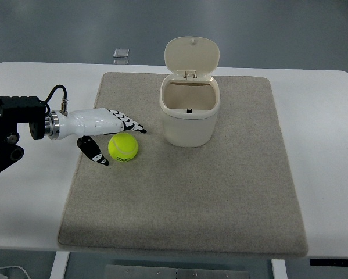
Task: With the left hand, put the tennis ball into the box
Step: 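Close the left hand fingers around the tennis ball, then lift the ball with the left hand and carry it over the cream bin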
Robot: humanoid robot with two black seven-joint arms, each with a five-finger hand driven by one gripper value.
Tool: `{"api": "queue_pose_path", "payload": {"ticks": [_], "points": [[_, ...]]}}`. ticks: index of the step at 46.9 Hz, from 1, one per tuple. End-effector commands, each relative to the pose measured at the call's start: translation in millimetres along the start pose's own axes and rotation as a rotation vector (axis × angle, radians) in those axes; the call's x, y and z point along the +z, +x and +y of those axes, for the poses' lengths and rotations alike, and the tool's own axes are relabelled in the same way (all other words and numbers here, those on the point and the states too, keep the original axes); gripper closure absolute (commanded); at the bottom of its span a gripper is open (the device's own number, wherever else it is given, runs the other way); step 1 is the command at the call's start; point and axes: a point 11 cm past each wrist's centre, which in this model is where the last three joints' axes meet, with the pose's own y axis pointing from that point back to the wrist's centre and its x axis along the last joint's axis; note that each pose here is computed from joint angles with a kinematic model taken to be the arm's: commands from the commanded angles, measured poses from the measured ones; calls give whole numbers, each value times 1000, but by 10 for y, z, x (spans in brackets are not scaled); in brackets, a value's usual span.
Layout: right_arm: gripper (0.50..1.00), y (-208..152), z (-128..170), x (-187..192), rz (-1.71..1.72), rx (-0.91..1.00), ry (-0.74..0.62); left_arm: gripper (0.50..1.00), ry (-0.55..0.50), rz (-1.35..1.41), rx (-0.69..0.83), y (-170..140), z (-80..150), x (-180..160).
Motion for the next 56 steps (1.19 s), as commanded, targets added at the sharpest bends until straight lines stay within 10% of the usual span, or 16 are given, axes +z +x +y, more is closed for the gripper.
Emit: {"api": "queue_pose_path", "payload": {"ticks": [1, 33, 43, 49, 56], "points": [[562, 0, -1, -2, 0, 0, 0, 579, -5, -3, 1, 6, -14, 15], [562, 0, 2, 6, 0, 0, -1, 684, -11, -14, 1, 15, -35, 41], [562, 0, -1, -2, 0, 0, 0, 782, -10, -15, 1, 22, -30, 37], [560, 0, -1, -2, 0, 0, 0, 992, -8, -26, 7, 66, -14, 34], [562, 0, 2, 6, 0, 0, -1, 1000, -3, -58, 37, 215, 51, 32]]}}
